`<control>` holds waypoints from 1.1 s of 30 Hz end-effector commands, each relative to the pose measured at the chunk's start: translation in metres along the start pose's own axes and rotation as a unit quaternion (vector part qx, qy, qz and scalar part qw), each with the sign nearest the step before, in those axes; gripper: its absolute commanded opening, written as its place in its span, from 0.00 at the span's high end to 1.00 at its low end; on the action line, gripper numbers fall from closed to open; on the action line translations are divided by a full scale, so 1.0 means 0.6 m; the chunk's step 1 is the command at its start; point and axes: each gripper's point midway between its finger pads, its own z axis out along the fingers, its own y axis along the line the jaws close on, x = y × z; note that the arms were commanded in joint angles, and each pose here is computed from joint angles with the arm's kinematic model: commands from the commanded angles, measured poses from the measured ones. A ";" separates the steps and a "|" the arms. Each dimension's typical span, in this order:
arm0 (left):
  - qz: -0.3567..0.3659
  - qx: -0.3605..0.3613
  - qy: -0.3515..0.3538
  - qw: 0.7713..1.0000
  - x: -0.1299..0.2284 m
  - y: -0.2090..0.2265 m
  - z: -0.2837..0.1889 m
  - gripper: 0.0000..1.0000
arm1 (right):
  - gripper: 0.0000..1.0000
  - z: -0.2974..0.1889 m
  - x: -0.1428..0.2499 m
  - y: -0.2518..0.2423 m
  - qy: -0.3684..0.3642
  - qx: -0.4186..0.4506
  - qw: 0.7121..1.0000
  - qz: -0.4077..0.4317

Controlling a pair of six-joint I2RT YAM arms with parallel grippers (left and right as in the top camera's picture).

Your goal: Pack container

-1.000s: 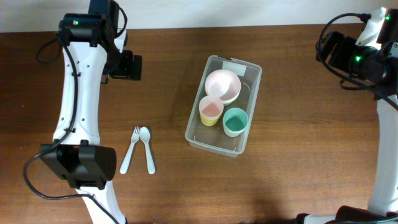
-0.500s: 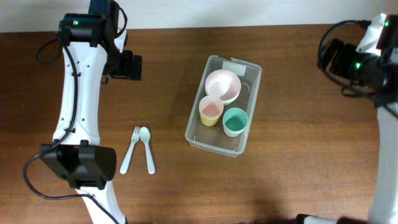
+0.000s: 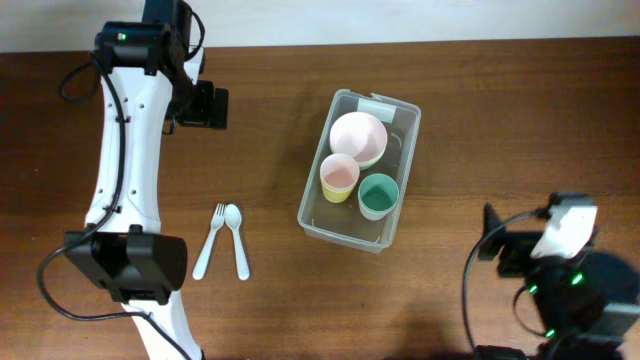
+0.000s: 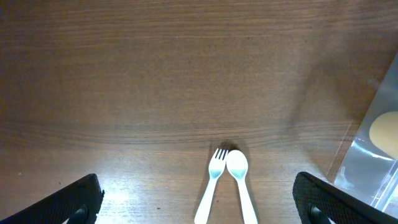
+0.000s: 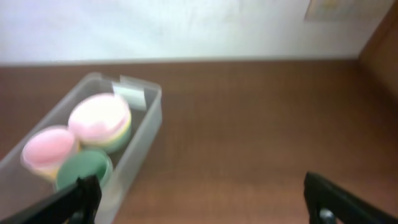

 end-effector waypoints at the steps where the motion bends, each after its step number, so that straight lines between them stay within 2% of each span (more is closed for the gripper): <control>1: 0.000 -0.003 -0.017 1.000 -0.004 0.005 -0.019 0.00 | 0.01 0.016 0.081 0.016 -0.011 -0.025 1.000 -0.009; 8: 0.000 -0.003 -0.017 1.000 -0.004 0.005 -0.019 0.00 | 0.01 0.045 0.185 0.028 -0.021 -0.044 0.999 -0.010; 18: 0.000 -0.003 -0.017 1.000 -0.004 0.005 -0.019 0.00 | 0.01 0.079 0.261 0.027 0.026 -0.046 0.999 0.001; 33: 0.000 -0.003 -0.017 1.000 -0.004 0.005 -0.019 0.00 | 0.01 0.079 0.261 0.027 0.027 -0.046 0.999 0.001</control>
